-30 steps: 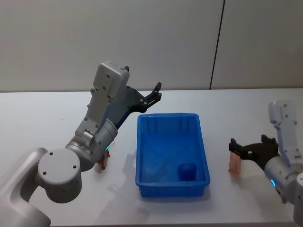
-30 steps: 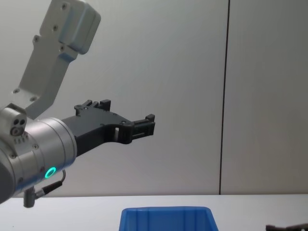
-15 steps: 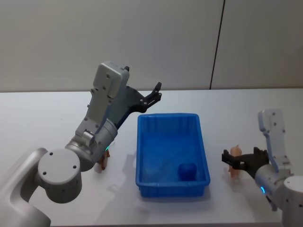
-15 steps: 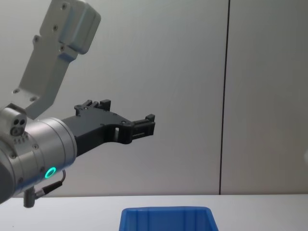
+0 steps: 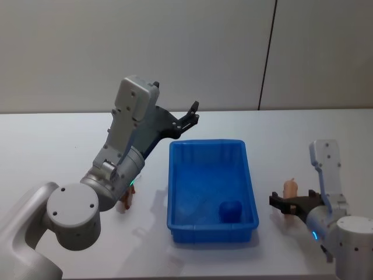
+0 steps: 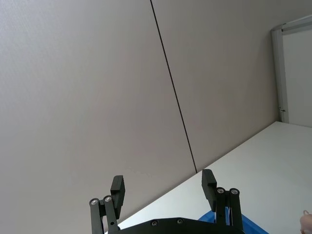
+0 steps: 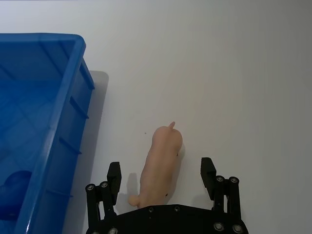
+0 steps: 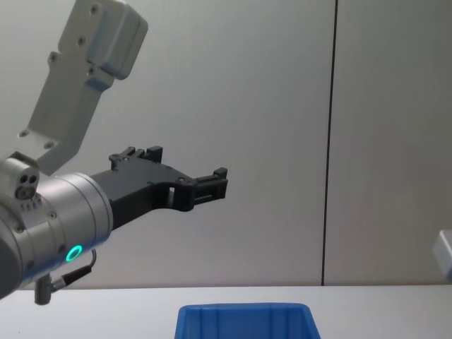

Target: Pick up the two dolls from the table and place them into the box.

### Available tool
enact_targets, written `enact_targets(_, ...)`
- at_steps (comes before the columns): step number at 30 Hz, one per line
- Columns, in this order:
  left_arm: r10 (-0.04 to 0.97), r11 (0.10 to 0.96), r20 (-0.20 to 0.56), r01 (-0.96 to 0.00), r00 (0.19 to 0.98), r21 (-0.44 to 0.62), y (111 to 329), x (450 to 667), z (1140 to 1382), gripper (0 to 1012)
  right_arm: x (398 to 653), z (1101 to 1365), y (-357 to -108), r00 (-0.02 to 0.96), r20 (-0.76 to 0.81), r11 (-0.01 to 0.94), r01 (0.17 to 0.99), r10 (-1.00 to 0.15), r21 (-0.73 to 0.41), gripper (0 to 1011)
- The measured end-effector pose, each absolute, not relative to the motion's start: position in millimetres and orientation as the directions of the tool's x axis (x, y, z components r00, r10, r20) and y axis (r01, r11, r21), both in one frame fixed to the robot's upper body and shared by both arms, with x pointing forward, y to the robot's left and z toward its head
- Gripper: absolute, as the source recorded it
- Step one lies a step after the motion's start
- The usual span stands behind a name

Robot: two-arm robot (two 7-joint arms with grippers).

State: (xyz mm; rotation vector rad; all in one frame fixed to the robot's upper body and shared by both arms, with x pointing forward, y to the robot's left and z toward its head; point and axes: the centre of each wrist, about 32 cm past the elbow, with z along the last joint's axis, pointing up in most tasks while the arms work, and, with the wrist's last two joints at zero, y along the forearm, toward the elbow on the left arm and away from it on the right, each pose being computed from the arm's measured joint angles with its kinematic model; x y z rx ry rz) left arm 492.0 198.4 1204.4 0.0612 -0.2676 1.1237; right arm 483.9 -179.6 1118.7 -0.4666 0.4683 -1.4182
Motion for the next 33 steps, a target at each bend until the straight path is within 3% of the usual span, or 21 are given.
enact_targets(15, 0.882, 0.434, 0.243, -0.897, 0.404, -0.086, 198, 492, 1204, 1001, 494, 1111, -176, 0.073, -0.057, 0.092, 0.79, -0.996, -0.607, 1001)
enact_targets(22, 0.882, 0.434, 0.243, -0.897, 0.404, -0.086, 198, 492, 1204, 1001, 498, 1109, -176, 0.073, -0.074, 0.103, 0.783, -0.995, -0.614, 868)
enact_targets(33, 0.882, 0.434, 0.243, -0.897, 0.404, -0.086, 198, 492, 1204, 1001, 501, 1109, -179, 0.079, -0.093, 0.119, 0.782, -0.993, -0.612, 534)
